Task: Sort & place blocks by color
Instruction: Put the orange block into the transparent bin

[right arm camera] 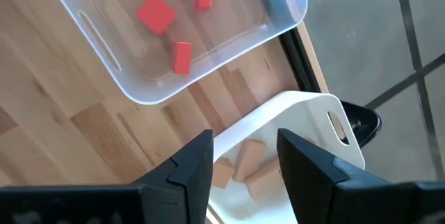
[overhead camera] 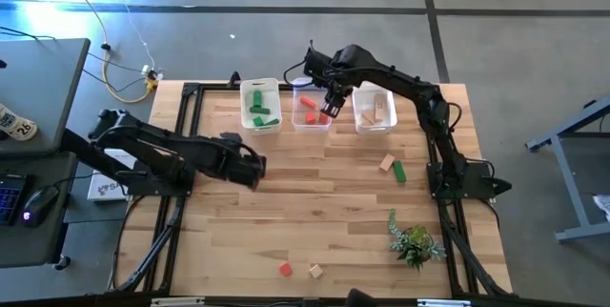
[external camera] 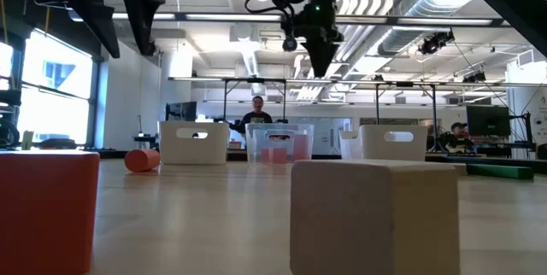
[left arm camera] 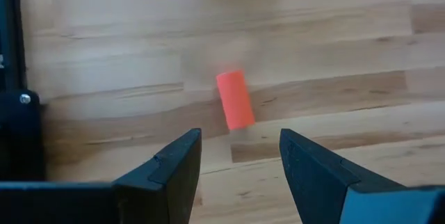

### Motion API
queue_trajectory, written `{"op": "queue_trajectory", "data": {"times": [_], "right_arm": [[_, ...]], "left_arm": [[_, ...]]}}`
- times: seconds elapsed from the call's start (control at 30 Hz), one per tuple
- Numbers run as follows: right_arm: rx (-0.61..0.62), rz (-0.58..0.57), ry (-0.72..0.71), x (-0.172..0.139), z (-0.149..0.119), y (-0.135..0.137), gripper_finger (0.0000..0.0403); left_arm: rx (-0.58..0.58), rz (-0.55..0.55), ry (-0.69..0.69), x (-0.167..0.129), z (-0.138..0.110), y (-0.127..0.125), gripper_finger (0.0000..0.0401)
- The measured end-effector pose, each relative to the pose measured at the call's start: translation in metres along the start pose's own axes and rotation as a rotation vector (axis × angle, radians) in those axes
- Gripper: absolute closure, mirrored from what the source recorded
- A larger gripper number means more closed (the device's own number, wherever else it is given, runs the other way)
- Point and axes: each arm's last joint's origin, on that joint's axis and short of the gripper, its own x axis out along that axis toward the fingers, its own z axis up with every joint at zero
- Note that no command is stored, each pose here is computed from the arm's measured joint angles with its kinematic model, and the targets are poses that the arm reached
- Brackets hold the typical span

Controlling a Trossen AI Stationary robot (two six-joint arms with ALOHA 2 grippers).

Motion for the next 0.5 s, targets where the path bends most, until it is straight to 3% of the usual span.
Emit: {"op": "queue_trajectory", "data": {"times": [0.5], "right_arm": [[-0.048,0.013,-0.028,-0.006,0.001,0.021,0.0256]], "left_arm": [[0.004,0.123,0.021,0.055,-0.029,-0.04,0.0217]]}}
